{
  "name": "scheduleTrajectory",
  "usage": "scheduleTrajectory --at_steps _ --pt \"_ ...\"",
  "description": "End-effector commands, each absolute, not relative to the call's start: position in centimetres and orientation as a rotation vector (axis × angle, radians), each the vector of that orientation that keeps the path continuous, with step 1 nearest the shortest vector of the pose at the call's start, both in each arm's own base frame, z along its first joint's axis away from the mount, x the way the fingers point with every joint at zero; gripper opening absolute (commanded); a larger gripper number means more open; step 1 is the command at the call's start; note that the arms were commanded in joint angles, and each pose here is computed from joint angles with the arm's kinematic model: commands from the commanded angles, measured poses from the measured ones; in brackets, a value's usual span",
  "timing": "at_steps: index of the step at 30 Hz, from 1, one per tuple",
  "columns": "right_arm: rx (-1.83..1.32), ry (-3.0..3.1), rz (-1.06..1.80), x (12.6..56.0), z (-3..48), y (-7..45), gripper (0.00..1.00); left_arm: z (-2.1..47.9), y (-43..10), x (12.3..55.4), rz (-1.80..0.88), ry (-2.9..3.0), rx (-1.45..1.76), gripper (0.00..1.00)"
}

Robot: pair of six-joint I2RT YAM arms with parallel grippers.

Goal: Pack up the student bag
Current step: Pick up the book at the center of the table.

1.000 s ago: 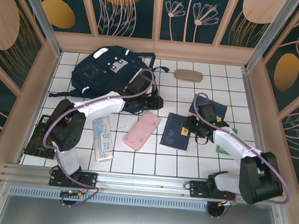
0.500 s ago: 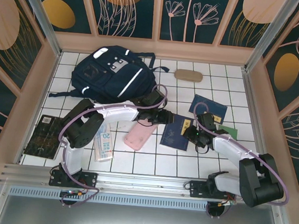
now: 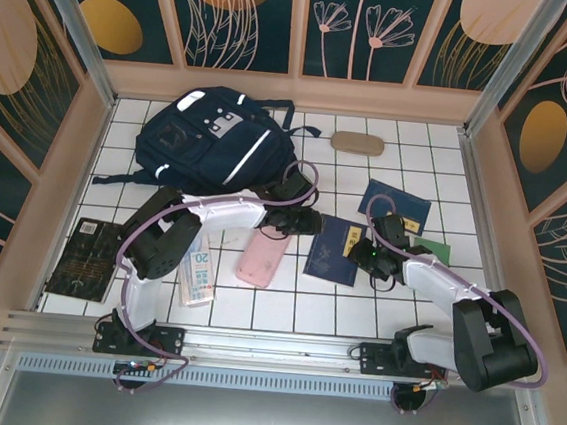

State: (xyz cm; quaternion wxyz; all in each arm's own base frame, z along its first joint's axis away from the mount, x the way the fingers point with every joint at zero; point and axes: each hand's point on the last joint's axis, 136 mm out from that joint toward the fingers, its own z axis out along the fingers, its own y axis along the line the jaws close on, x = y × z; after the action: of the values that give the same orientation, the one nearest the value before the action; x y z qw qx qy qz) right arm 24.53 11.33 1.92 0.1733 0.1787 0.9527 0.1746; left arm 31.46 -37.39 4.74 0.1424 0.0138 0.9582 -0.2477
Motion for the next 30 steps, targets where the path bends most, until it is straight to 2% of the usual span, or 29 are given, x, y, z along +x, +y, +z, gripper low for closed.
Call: scheduleTrajectory --at_steps 1,5,9,20,27,30 --pt "0.495 2.741 0.545 23.5 1.0 12.5 0.37 3.7 -34.9 30.2 -0.578 2.828 0.037 0.47" --pt "0.496 2.744 0.539 23.4 0.9 12.5 0.37 6.5 -37.7 29.3 -0.812 2.771 0.097 0.48" --pt "0.501 2.745 0.546 23.1 0.7 12.5 0.32 7.1 -39.5 28.2 -0.926 2.77 0.154 0.49" --pt "0.495 2.754 0.57 22.6 0.3 13.0 0.27 0.3 -36.8 26.4 -0.706 2.957 0.093 0.49" --pt "0.48 2.746 0.629 22.5 0.4 14.2 0.21 -0.6 -37.8 26.1 -0.746 2.982 0.108 0.48" --pt "0.478 2.737 0.678 22.7 0.6 15.0 0.2 1.1 -40.0 26.0 -0.939 2.934 0.121 0.47"
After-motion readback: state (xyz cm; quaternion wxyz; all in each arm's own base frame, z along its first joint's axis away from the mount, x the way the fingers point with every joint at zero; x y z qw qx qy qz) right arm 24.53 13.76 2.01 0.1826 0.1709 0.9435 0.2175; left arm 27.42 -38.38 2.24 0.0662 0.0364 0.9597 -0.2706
